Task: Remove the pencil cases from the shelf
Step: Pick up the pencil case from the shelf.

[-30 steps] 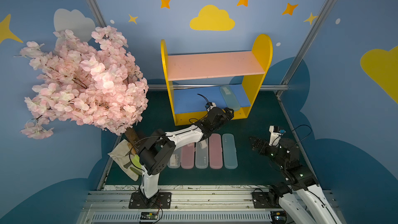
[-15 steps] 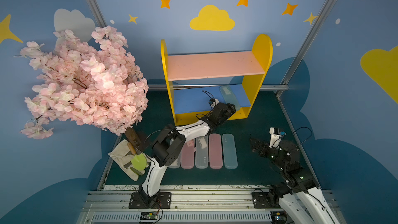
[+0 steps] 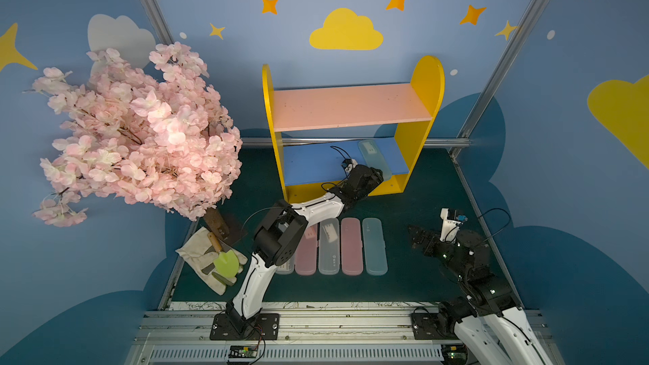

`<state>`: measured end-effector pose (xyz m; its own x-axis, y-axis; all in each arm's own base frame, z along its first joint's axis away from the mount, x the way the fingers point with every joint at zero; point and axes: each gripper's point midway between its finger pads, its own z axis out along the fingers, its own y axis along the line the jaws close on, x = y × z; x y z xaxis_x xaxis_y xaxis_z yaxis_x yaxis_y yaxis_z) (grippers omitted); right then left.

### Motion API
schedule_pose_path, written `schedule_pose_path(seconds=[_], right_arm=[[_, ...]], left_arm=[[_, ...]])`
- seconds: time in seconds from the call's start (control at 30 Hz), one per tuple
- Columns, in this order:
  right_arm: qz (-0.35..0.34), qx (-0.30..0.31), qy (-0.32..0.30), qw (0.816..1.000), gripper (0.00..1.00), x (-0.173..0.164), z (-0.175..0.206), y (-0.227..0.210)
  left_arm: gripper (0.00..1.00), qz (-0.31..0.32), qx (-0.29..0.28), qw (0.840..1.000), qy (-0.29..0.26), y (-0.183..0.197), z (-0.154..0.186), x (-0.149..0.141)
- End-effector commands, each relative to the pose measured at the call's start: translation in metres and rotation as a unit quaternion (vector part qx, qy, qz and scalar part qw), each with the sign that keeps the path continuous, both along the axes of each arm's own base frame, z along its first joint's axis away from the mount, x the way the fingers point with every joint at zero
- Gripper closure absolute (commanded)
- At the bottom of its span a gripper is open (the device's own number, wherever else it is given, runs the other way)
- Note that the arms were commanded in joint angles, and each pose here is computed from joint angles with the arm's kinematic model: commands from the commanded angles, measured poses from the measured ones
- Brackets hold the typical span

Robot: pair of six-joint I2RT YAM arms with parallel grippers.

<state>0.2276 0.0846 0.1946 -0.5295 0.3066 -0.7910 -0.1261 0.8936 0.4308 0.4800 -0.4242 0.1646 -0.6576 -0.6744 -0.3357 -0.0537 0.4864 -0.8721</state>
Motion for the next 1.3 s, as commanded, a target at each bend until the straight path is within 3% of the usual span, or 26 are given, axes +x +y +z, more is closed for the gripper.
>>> schedule_pose_path(seconds=[0.0,0.53,0.87,1.27], right_arm=[[-0.005,-0.008,-0.002,1.0,0.01,0.0,-0.003,-0.004],[-0.006,-0.009,-0.001,1.0,0.01,-0.001,-0.004,-0.004],[-0.006,-0.008,-0.003,1.0,0.01,-0.002,-0.003,-0.004],[0.052,0.02,-0.023,0.998,0.01,-0.011,0.01,0.015]], left_arm=[[0.37,-0.01,-0.006,1.0,-0.005,-0.007,0.001,0.005],[0.6,-0.025,-0.026,0.999,-0.004,-0.016,0.002,0.004],[0.77,-0.041,-0.053,0.997,-0.025,-0.016,0.029,-0.003],[0.86,-0.1,-0.091,0.988,-0.079,0.018,0.089,-0.059]])
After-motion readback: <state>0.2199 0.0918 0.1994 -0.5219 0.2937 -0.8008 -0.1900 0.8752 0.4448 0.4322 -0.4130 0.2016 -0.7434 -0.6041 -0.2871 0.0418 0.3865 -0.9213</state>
